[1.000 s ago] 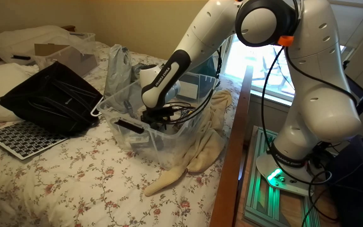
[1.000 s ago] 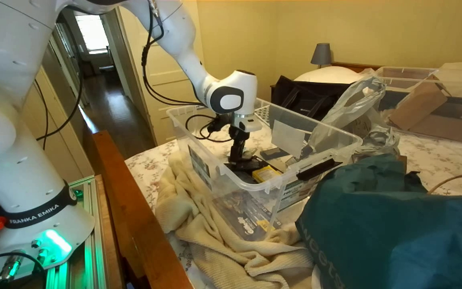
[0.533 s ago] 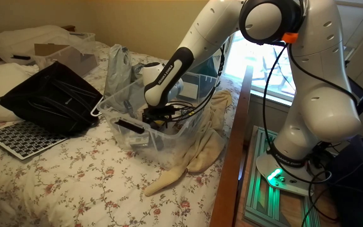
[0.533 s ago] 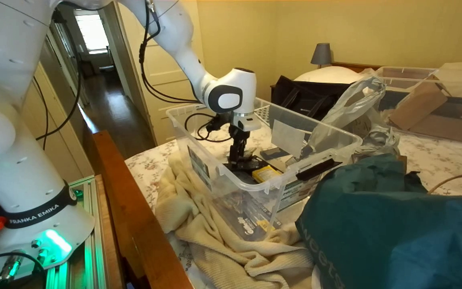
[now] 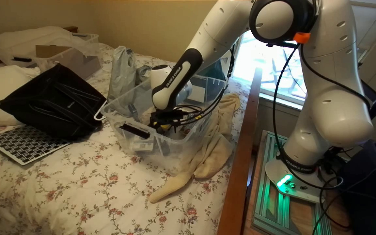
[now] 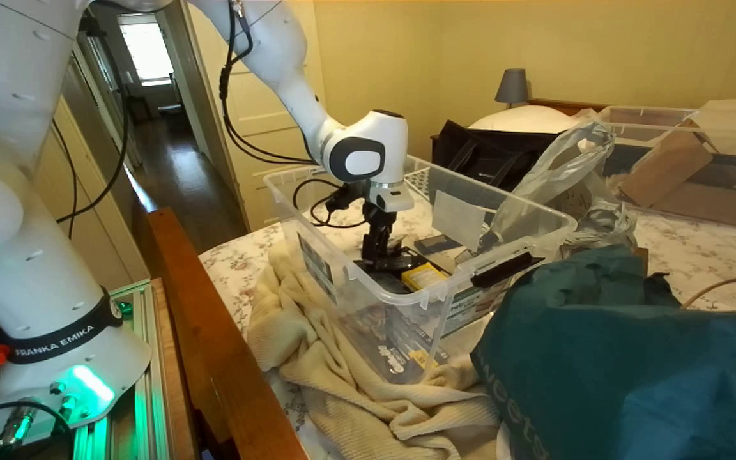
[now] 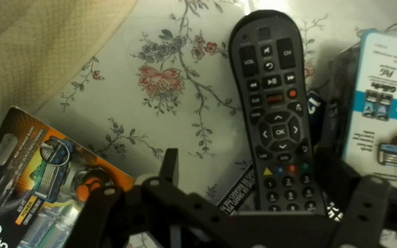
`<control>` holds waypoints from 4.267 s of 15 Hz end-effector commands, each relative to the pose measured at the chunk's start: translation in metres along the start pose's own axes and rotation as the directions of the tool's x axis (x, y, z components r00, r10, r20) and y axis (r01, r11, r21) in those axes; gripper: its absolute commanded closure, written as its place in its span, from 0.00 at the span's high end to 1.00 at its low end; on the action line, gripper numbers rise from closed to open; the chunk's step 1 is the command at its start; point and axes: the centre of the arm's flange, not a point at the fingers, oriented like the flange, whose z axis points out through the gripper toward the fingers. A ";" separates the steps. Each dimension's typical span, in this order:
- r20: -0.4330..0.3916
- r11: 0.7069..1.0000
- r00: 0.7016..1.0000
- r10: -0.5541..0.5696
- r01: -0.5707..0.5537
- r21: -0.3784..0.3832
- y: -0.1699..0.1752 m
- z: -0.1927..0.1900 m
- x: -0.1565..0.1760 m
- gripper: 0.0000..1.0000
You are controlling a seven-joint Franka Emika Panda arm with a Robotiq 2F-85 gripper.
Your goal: Take an item out of the plastic container
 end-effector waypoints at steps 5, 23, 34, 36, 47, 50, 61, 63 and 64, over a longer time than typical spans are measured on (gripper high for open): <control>0.003 1.000 1.000 -0.009 0.009 0.004 0.002 0.010 -0.008 1.00; -0.014 0.998 0.999 -0.051 0.051 0.024 -0.018 0.036 -0.011 0.72; -0.023 0.998 0.999 -0.046 0.047 0.048 -0.020 0.030 -0.017 0.26; -0.032 0.997 0.999 -0.043 0.045 0.057 -0.018 0.023 -0.020 0.25; -0.075 0.995 0.997 -0.031 0.039 0.096 -0.006 -0.009 -0.027 0.25; -0.071 0.995 0.997 -0.034 0.041 0.092 -0.005 -0.004 -0.025 0.83; -0.047 0.998 0.998 -0.046 0.048 0.037 -0.004 0.030 -0.018 1.00; -0.054 0.998 0.998 -0.042 0.043 0.034 -0.004 0.036 -0.017 1.00; -0.057 0.999 0.998 -0.041 0.043 0.032 -0.004 0.038 -0.016 1.00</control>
